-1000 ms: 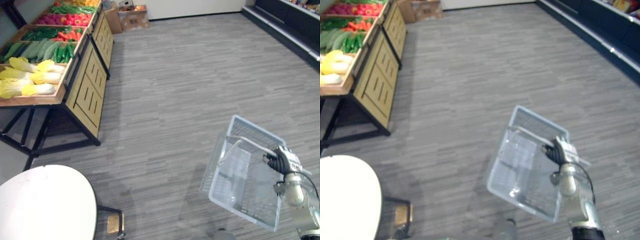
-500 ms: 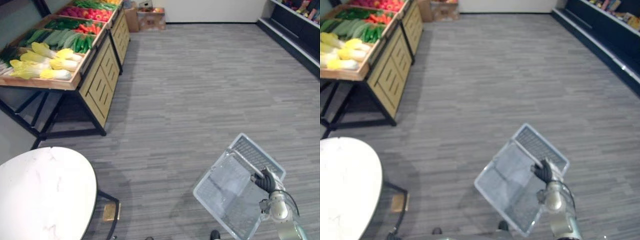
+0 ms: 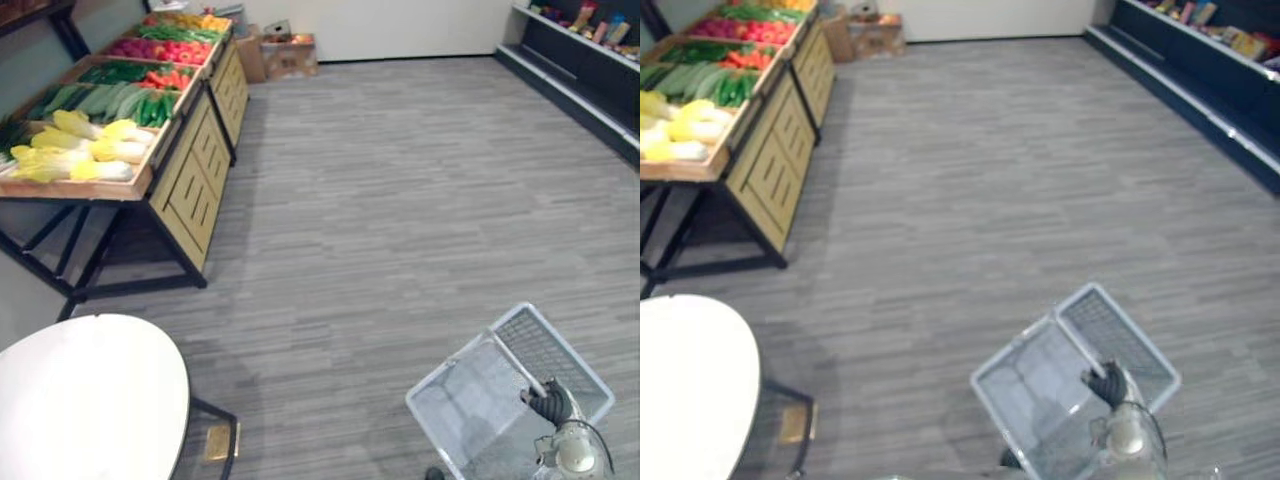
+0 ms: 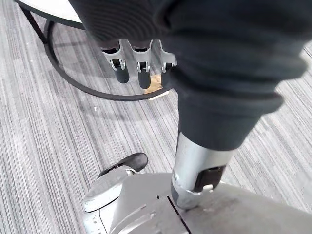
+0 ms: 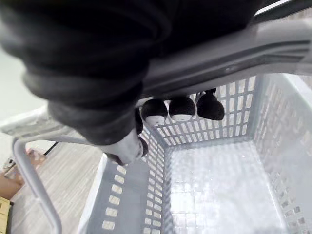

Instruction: Pick vegetable in the basket

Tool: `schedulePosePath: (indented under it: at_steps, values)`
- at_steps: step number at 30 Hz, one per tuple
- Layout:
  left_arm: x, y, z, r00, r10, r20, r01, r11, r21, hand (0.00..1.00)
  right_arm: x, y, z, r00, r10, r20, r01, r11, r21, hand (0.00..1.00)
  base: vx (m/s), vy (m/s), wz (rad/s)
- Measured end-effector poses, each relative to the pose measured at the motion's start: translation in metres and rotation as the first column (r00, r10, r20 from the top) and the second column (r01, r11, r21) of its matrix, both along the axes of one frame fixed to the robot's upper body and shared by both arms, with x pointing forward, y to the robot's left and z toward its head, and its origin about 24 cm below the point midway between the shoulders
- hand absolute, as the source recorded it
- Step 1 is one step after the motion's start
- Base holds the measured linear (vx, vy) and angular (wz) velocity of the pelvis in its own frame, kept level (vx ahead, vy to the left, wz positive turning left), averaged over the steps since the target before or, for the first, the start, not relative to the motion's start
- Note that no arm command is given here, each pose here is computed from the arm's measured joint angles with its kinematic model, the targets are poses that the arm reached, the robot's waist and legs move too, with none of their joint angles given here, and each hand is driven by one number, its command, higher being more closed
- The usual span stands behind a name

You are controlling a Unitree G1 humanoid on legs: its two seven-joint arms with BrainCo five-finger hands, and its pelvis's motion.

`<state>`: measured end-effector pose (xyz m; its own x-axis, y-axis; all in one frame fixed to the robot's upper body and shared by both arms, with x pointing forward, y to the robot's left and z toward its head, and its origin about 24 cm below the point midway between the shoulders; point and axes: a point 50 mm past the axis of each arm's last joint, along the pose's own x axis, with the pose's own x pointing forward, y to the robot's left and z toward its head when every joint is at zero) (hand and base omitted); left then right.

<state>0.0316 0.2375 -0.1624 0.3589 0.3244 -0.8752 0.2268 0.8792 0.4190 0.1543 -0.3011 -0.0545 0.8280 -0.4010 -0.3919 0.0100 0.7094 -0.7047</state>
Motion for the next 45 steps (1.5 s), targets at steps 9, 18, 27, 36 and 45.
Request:
schedulePosePath:
  at_steps: [9, 18, 27, 36, 45]
  values:
    - [-0.004, -0.003, -0.001, 1.0, -0.02, -0.019, 0.02, 1.0, -0.019, 0.0, -0.012, -0.038, -0.001, 0.986, 0.015, -0.167, -0.047, 0.98, -0.193, 1.0, 0.03, 0.001, -0.03]
    - [-0.007, -0.004, -0.002, 0.999, -0.017, -0.029, 0.016, 0.999, -0.031, 0.0, -0.01, -0.056, 0.005, 0.977, 0.013, -0.214, -0.075, 0.956, -0.284, 1.0, 0.0, 0.0, 0.0]
    - [-0.005, -0.007, -0.002, 1.0, -0.006, -0.027, 0.005, 0.999, -0.04, 0.0, -0.002, -0.06, 0.009, 0.977, 0.028, -0.213, -0.093, 0.95, -0.297, 1.0, 0.01, -0.008, 0.13]
    - [-0.012, -0.024, -0.007, 0.998, 0.031, -0.049, -0.035, 0.996, -0.079, 0.0, 0.003, -0.055, 0.009, 0.978, 0.051, -0.201, -0.11, 0.949, -0.296, 1.0, -0.07, -0.039, 0.3]
    - [-0.028, -0.049, -0.011, 0.994, 0.056, -0.091, -0.068, 0.989, -0.133, 0.0, 0.02, -0.043, 0.014, 0.979, 0.119, -0.163, -0.166, 0.935, -0.314, 1.0, -0.01, 0.082, 0.13]
